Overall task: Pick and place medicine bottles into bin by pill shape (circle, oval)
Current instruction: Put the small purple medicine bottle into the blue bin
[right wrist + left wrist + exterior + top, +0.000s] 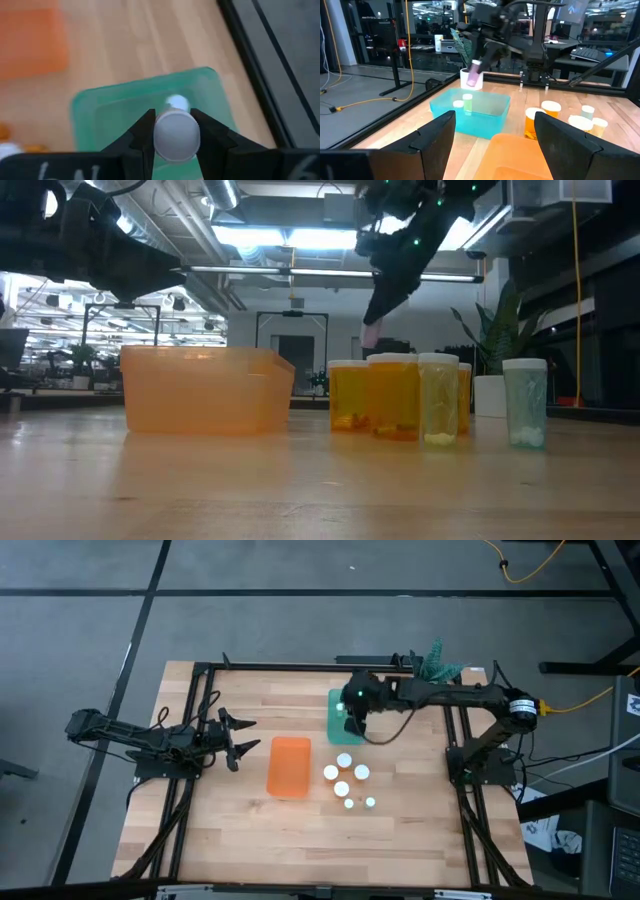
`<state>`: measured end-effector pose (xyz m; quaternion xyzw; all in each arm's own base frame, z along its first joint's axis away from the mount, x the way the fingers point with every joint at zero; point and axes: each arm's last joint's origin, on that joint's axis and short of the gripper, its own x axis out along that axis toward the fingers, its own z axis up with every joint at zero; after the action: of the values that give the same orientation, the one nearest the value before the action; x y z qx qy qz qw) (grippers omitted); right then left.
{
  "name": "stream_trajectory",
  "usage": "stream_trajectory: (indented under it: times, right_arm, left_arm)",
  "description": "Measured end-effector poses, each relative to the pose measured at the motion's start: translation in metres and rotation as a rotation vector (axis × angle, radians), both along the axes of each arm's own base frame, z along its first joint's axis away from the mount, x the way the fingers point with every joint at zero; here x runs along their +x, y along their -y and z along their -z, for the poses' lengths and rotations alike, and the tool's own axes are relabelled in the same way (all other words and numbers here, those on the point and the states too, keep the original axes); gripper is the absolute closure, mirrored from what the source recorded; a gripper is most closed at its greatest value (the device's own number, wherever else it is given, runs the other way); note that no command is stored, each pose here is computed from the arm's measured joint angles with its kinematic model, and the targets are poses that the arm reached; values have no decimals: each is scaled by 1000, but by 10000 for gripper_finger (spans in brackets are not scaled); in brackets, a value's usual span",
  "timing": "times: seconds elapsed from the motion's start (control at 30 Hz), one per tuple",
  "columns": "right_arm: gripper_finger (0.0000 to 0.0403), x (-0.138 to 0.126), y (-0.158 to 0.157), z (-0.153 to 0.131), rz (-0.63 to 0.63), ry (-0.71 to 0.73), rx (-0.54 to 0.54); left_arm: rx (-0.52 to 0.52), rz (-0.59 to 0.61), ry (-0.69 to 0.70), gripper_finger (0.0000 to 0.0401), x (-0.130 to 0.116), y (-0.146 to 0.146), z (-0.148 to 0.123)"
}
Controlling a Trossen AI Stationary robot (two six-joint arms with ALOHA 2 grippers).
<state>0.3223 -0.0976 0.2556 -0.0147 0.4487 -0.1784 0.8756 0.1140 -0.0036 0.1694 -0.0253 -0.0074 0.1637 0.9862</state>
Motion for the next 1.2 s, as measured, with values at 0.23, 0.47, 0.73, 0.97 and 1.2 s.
stream_trajectory:
  times: [0.23,0.47,0.73,0.97,1.2]
  right_arm:
    - [294,-2,29,12,22,-6,60]
    - [293,4,52,37,72,-35,68]
    - [293,3,65,49,89,-47,115]
    - [293,9,71,64,90,-51,128]
    - [293,8,73,65,96,-52,131]
  left_arm:
    - [0,0,0,138,0,0,0]
    - [-1,1,1,138,0,0,0]
    - [6,1,-1,138,0,0,0]
    - [1,1,0,138,0,0,0]
    - [1,1,1,138,0,0,0]
